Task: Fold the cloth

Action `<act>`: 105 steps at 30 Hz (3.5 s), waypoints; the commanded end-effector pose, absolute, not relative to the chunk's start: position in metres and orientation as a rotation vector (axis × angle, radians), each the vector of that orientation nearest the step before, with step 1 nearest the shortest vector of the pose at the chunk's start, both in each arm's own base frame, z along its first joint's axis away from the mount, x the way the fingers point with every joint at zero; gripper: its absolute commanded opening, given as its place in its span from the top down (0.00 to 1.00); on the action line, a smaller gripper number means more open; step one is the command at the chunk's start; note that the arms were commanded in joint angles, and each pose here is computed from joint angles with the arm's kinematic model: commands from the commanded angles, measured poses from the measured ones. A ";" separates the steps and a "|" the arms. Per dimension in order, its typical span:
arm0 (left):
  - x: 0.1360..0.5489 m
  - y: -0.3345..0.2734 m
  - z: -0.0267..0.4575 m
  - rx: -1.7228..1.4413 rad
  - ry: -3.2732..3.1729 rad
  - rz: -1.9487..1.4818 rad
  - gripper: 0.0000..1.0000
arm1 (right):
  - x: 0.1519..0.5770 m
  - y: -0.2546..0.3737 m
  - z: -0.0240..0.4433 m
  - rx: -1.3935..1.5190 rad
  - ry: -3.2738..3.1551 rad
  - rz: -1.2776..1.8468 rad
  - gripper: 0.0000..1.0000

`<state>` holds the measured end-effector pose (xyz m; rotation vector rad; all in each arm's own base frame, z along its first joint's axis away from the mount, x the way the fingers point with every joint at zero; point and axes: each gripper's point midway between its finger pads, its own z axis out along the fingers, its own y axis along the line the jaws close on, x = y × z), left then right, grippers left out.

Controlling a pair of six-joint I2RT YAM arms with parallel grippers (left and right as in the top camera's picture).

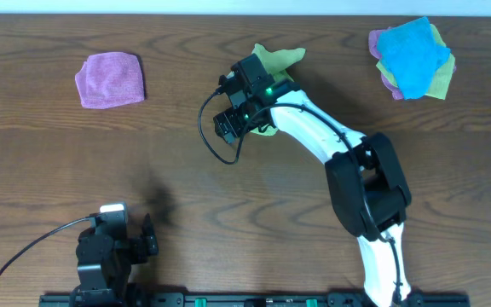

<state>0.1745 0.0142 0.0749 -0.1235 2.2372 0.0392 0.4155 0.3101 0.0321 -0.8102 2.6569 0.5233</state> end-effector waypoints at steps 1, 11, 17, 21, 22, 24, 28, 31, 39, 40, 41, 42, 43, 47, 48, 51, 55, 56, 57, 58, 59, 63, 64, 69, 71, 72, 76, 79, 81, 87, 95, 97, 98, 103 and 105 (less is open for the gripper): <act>0.167 0.015 0.053 -0.137 2.305 0.046 0.05 | 0.417 0.309 0.016 -0.820 2.671 0.511 0.14; 0.167 0.015 0.053 -0.137 2.305 0.046 0.05 | 0.437 0.307 0.003 -0.749 2.645 0.449 0.24; 0.167 0.015 0.053 -0.136 2.305 0.046 0.05 | 0.447 0.303 0.004 -0.717 2.622 0.419 0.35; 0.167 0.015 0.053 -0.137 2.305 0.046 0.05 | 0.451 0.299 0.003 -0.701 2.619 0.386 0.59; 0.167 0.015 0.053 -0.136 2.305 0.046 0.05 | 0.452 0.300 0.003 -0.701 2.615 0.388 0.68; 0.167 0.015 0.053 -0.137 2.305 0.046 0.05 | 0.453 0.301 0.004 -0.700 2.608 0.391 0.89; 0.167 0.015 0.053 -0.137 2.305 0.046 0.05 | 0.439 0.317 0.015 -0.749 2.617 0.493 0.99; 0.167 0.015 0.053 -0.137 2.305 0.046 0.05 | 0.422 0.338 0.043 -0.813 2.601 0.540 0.99; 0.167 0.015 0.053 -0.137 2.305 0.046 0.05 | 0.376 0.401 0.133 -0.967 2.416 0.634 0.99; 0.167 0.015 0.053 -0.137 2.305 0.046 0.05 | 0.363 0.409 0.133 -1.003 2.419 0.666 0.99; 0.167 0.015 0.053 -0.137 2.305 0.046 0.05 | 0.351 0.417 0.132 -1.040 2.422 0.697 0.99; 0.167 0.015 0.053 -0.137 2.305 0.046 0.05 | 0.343 0.422 0.129 -1.063 2.424 0.699 0.99; 0.167 0.015 0.053 -0.137 2.305 0.046 0.05 | 0.337 0.428 0.128 -1.084 2.418 0.699 0.99; 0.167 0.015 0.053 -0.137 2.305 0.046 0.05 | 0.327 0.441 0.124 -1.116 2.392 0.669 0.99; 0.167 0.015 0.053 -0.137 2.305 0.046 0.05 | 0.324 0.442 0.124 -1.122 2.395 0.670 0.98; 0.167 0.015 0.053 -0.137 2.305 0.046 0.05 | 0.320 0.439 0.120 -1.121 2.426 0.665 0.46; 0.167 0.015 0.053 -0.136 2.305 0.046 0.05 | 0.315 0.436 0.121 -1.083 2.475 0.696 0.21; 0.167 0.015 0.053 -0.137 2.305 0.046 0.05 | 0.314 0.437 0.123 -1.077 2.477 0.707 0.21; 0.167 0.015 0.053 -0.137 2.305 0.046 0.05 | 0.314 0.437 0.128 -1.046 2.484 0.717 0.21; 0.167 0.015 0.053 -0.137 2.305 0.046 0.05 | 0.316 0.437 0.136 -1.005 2.484 0.732 0.20; 0.167 0.015 0.053 -0.137 2.305 0.046 0.05 | 0.323 0.430 0.148 -0.938 2.488 0.737 0.20; 0.167 0.015 0.053 -0.134 2.306 0.048 0.05 | 0.349 0.384 0.179 -0.770 2.523 0.699 0.21; 0.167 0.015 0.053 -0.134 2.306 0.048 0.05 | 0.354 0.372 0.184 -0.743 2.530 0.679 0.23; 0.177 0.009 0.064 -0.126 2.245 -0.004 0.05 | 0.366 0.302 0.211 -0.684 2.564 0.572 0.26; 0.183 0.000 0.072 -0.118 2.208 -0.074 0.05 | 0.366 0.284 0.220 -0.667 2.572 0.557 0.28; 0.188 -0.009 0.079 -0.119 2.175 -0.151 0.05 | 0.364 0.276 0.225 -0.659 2.573 0.561 0.28; 0.192 -0.045 0.103 -0.008 2.090 -0.397 0.05 | 0.354 0.249 0.237 -0.647 2.580 0.585 0.29; 0.185 -0.050 0.132 -0.125 2.085 -0.503 0.05 | 0.340 0.220 0.227 -0.582 2.623 0.568 0.29; 0.181 -0.050 0.151 -0.131 2.097 -0.506 0.04 | 0.332 0.205 0.218 -0.545 2.631 0.571 0.29; 0.189 -0.060 0.204 -0.240 2.205 -0.636 0.05 | 0.306 0.170 0.198 -0.380 2.597 0.691 0.26; 0.216 -0.098 0.206 -0.353 2.508 -1.016 0.05 | 0.286 0.178 0.154 -0.260 2.587 0.970 0.24; 0.221 -0.105 0.189 -0.407 2.619 -1.083 0.05 | 0.287 0.180 0.145 -0.206 2.581 1.006 0.24; 0.226 -0.104 0.176 -0.452 2.675 -1.086 0.05 | 0.287 0.180 0.140 -0.181 2.582 1.014 0.24; 0.233 -0.106 0.140 -0.621 2.822 -1.127 0.05 | 0.286 0.178 0.132 -0.154 2.593 0.997 0.23; 0.240 -0.106 0.124 -0.660 2.864 -1.131 0.05 | 0.287 0.176 0.130 -0.147 2.597 0.978 0.23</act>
